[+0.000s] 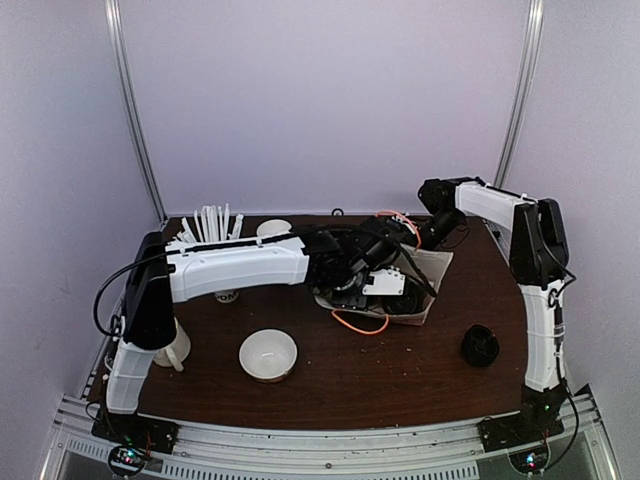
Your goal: Pack the takeout coffee
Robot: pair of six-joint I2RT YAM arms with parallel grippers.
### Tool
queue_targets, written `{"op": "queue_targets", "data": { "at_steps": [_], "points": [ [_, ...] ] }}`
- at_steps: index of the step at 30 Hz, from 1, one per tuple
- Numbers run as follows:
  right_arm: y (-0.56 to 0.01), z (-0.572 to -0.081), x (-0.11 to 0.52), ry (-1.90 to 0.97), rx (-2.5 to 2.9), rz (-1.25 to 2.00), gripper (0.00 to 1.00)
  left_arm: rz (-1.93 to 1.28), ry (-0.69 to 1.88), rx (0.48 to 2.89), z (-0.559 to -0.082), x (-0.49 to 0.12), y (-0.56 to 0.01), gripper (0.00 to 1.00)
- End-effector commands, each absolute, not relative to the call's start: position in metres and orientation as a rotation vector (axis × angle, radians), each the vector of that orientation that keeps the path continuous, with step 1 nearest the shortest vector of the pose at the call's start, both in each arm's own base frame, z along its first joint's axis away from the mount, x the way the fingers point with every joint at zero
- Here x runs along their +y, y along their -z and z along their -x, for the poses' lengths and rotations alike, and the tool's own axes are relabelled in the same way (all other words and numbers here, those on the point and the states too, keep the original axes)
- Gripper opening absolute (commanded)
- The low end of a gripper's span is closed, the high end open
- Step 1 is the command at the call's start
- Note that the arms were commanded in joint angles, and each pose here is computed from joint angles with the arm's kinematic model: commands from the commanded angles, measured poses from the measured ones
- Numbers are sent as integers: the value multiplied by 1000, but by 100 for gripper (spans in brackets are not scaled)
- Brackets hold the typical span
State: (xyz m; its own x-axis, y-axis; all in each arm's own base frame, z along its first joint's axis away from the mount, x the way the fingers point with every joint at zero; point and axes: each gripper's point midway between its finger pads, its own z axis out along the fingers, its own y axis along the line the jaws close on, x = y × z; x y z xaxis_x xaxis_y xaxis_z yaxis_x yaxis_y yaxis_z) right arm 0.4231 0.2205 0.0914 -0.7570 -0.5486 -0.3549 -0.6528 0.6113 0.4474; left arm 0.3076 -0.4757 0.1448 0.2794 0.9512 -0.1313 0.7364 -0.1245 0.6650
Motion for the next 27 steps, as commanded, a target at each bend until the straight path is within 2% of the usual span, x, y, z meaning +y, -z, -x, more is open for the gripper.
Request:
{"op": "queue_targets", "data": {
  "at_steps": [1, 12, 27],
  "points": [
    [-91, -420, 201, -781, 2715, 1015, 53, -1941, -392, 1549, -316, -479, -133, 50],
    [-63, -415, 181, -793, 2802, 1034, 54, -1971, -309, 1606, -322, -491, -130, 50],
    [-43, -366, 202, -983, 2900, 1091, 52, -1960, -217, 1603, -328, -490, -148, 50]
  ]
}}
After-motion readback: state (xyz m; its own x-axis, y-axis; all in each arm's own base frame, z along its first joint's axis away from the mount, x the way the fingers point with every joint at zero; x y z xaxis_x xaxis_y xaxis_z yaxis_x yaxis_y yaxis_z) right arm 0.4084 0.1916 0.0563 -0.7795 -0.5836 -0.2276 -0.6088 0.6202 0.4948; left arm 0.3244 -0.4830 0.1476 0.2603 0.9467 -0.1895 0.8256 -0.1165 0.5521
